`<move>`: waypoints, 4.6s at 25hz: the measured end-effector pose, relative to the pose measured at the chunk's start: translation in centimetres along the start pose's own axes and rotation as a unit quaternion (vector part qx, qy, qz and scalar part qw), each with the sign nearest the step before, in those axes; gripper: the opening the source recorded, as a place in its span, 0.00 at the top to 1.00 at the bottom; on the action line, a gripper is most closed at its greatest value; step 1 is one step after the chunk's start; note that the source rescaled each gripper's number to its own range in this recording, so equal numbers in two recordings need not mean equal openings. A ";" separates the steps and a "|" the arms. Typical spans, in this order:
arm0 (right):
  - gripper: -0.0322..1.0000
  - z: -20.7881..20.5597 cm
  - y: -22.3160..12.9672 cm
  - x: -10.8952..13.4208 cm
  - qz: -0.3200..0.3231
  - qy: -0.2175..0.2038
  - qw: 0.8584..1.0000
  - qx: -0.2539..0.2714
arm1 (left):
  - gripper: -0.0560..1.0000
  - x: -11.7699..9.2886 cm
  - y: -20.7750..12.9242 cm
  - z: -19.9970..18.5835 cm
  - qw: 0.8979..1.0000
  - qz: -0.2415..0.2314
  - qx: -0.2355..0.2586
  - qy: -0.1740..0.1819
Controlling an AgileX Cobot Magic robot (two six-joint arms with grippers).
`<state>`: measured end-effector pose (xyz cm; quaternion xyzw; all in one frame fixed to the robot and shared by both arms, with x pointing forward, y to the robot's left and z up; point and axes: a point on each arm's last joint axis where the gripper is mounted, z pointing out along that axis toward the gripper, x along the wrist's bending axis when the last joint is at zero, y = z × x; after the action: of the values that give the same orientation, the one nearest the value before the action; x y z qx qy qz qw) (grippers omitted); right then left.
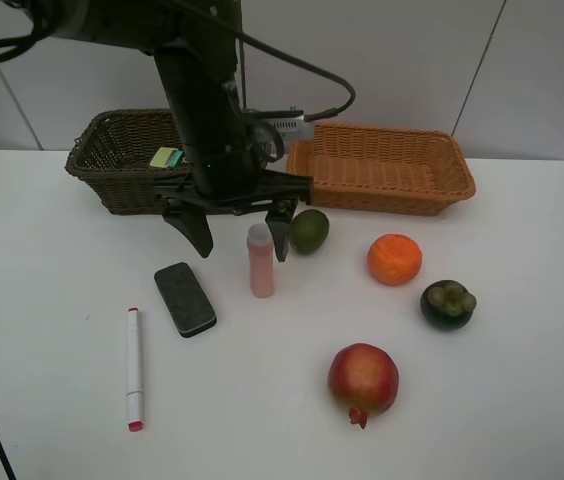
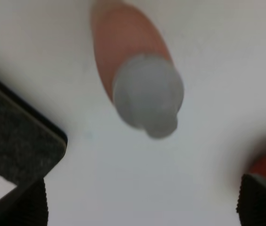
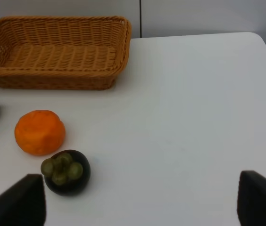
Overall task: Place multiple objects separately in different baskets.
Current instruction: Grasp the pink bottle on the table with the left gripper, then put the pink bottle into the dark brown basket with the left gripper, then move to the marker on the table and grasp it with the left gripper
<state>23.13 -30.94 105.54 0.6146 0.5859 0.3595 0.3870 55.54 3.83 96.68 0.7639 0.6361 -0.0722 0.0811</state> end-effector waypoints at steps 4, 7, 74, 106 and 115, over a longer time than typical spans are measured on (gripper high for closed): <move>0.28 0.0 0.0 0.0 0.000 0.000 1.000 0.000 | 0.02 -0.6 1.8 1.4 1.000 0.000 -0.023 -0.008; 0.28 0.0 0.0 0.0 0.000 0.000 1.000 0.000 | 0.02 -0.7 2.6 2.9 1.000 -0.001 -0.018 -0.005; 0.28 0.0 0.0 0.0 0.000 0.000 1.000 0.000 | 0.09 8.5 10.0 -8.6 0.987 -0.104 -0.118 -0.034; 0.28 0.0 0.0 0.0 0.000 0.000 1.000 0.000 | 0.09 10.5 -13.0 3.0 0.991 -0.096 -0.008 0.089; 0.28 0.0 0.0 0.0 0.000 0.000 1.000 0.000 | 0.09 10.7 -12.5 3.7 0.992 -0.084 -0.037 0.087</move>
<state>23.13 -30.94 105.54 0.6146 0.5859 0.3595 0.3870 45.16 15.48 90.39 0.7075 0.7051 0.0114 0.0475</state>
